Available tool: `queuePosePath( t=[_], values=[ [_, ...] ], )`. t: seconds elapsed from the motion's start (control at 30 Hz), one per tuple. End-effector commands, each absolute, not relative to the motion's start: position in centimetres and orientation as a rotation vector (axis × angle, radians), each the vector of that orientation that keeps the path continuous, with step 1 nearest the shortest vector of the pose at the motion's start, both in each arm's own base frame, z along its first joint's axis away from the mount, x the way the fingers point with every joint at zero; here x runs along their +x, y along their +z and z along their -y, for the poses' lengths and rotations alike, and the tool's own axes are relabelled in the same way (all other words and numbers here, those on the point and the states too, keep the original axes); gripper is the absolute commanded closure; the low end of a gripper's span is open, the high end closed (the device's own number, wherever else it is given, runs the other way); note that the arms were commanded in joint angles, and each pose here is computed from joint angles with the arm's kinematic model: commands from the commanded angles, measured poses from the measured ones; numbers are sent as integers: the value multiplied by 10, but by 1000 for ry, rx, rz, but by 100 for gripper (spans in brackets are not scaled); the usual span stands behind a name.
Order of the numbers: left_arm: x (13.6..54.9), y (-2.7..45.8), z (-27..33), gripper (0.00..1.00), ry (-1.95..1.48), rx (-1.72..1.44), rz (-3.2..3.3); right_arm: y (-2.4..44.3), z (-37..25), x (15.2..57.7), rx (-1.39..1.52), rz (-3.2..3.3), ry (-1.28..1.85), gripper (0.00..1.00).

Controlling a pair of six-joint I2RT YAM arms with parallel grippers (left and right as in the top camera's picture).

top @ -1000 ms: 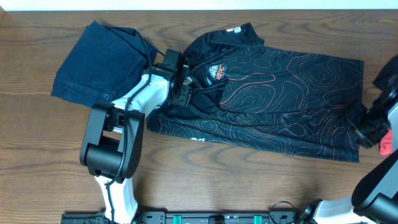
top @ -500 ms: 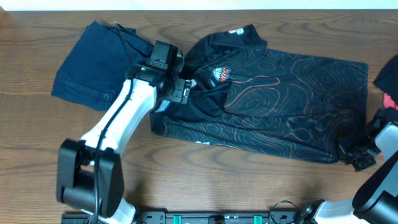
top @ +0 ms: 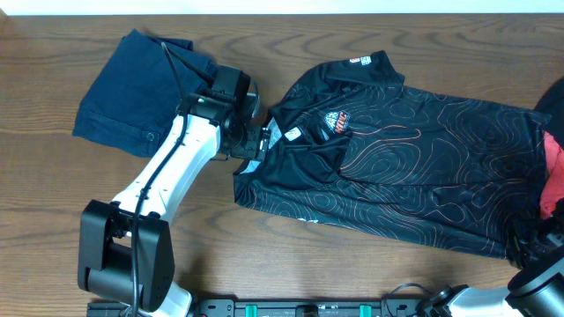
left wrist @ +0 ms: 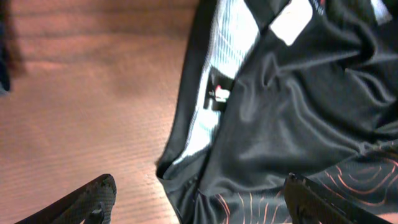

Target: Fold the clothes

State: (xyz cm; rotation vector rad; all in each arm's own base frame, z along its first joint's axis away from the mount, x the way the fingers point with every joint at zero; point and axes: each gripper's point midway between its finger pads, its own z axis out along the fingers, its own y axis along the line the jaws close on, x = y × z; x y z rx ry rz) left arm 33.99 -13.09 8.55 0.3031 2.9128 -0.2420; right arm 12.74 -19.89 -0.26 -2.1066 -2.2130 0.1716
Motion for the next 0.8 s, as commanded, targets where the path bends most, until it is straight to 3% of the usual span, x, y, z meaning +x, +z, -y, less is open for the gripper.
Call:
queuePosePath(
  t=[0.0,0.27,0.4,0.63,0.77],
  values=[
    [328,79,138,12,-322,296,-2954,9,208,149,-2100,2279,49,60],
    [338,94,150,13,-399,345,-2896,87,207,236,-1942,2626,-533,60],
    [325,74,143,14,-364,372,-2964,110,188,267,-1781,2773,-802,57],
    [301,19,118,15,-180,363,-3135,113,171,281,-1660,2839,-854,54],
    [294,-5,113,21,-134,364,-3208,113,164,286,-1618,2857,-858,54]
  ],
)
